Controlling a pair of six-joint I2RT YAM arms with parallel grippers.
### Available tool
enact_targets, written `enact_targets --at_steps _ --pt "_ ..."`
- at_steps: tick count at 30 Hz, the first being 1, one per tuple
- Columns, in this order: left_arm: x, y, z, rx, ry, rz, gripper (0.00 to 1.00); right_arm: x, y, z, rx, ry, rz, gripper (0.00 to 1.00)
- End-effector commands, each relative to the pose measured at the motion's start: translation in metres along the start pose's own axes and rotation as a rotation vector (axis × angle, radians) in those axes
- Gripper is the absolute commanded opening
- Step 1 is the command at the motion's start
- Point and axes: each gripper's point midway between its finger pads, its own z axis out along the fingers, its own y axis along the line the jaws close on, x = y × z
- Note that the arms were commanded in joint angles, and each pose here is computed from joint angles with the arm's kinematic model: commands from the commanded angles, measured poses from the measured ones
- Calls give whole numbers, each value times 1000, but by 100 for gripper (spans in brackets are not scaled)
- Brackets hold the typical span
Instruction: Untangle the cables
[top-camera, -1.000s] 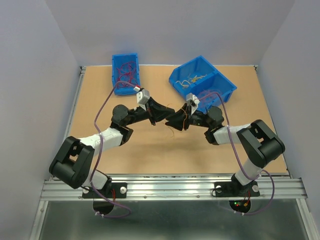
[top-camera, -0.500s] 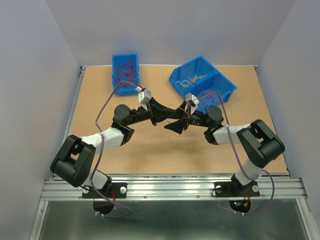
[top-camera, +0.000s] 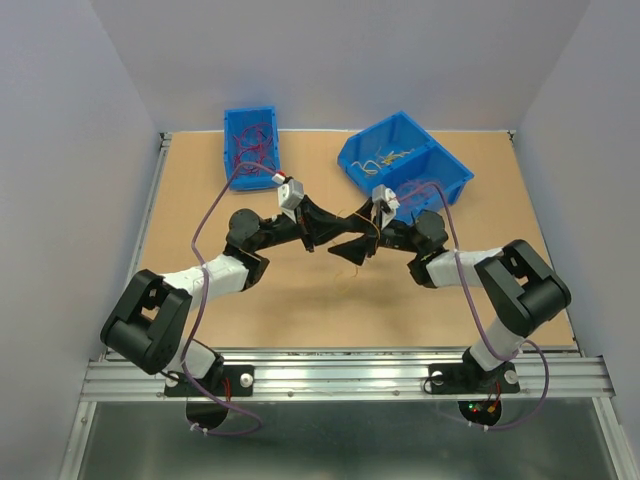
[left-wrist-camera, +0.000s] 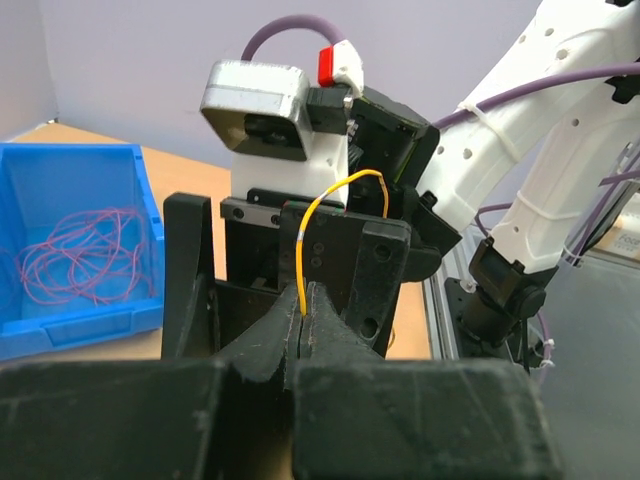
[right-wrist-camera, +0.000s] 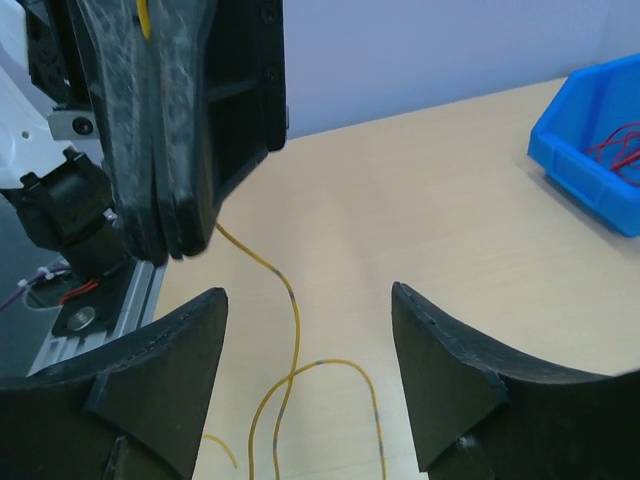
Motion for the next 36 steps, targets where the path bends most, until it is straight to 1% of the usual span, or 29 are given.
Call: enact_targets --at_steps 1,2,4,5,6,7,9,10,11,14,15,18,24,27,30,32,33,36 --pt "-35 -13 7 51 -78 140 0 -65 3 14 -17 -141 -231 72" --pt "-34 -13 7 51 -75 144 0 -65 0 15 -3 -128 -247 72" --pt "-33 -12 7 46 -71 154 0 -58 -9 15 39 -82 -219 72" --pt "-33 -11 7 43 -71 156 0 -61 -11 14 52 -74 -242 72" --pt "-32 -9 6 36 -66 162 0 -55 -15 14 70 -43 -218 72" --pt "-32 -8 7 31 -67 165 0 -58 -16 14 82 -33 -237 72" --pt "-31 -7 7 27 -63 166 0 -54 -21 15 101 1 -226 73" --pt "-30 -6 8 26 -60 164 0 -44 -25 13 123 50 -190 73" --pt "-30 -6 8 27 -60 166 0 -46 -28 14 129 61 -209 73" --pt "-31 -6 8 25 -60 169 0 -33 -29 13 142 125 -169 75" --pt "-30 -6 8 25 -60 175 0 -30 -31 12 144 140 -184 75" --pt "-30 -5 8 22 -57 176 0 -18 -32 9 160 193 -155 75" --pt "-28 -3 8 20 -50 179 0 -2 -33 9 170 279 -139 75" --pt "-27 -3 8 19 -48 180 0 3 -35 9 176 308 -136 75" --pt "-26 -3 8 19 -46 183 0 3 -35 10 179 310 -137 75" --pt "-25 -3 8 22 -41 179 0 5 -33 9 170 316 -132 66" --pt "-25 -3 8 22 -42 180 0 5 -32 10 163 324 -132 59" --pt "-24 -2 9 23 -40 179 0 7 -33 9 166 341 -136 52"
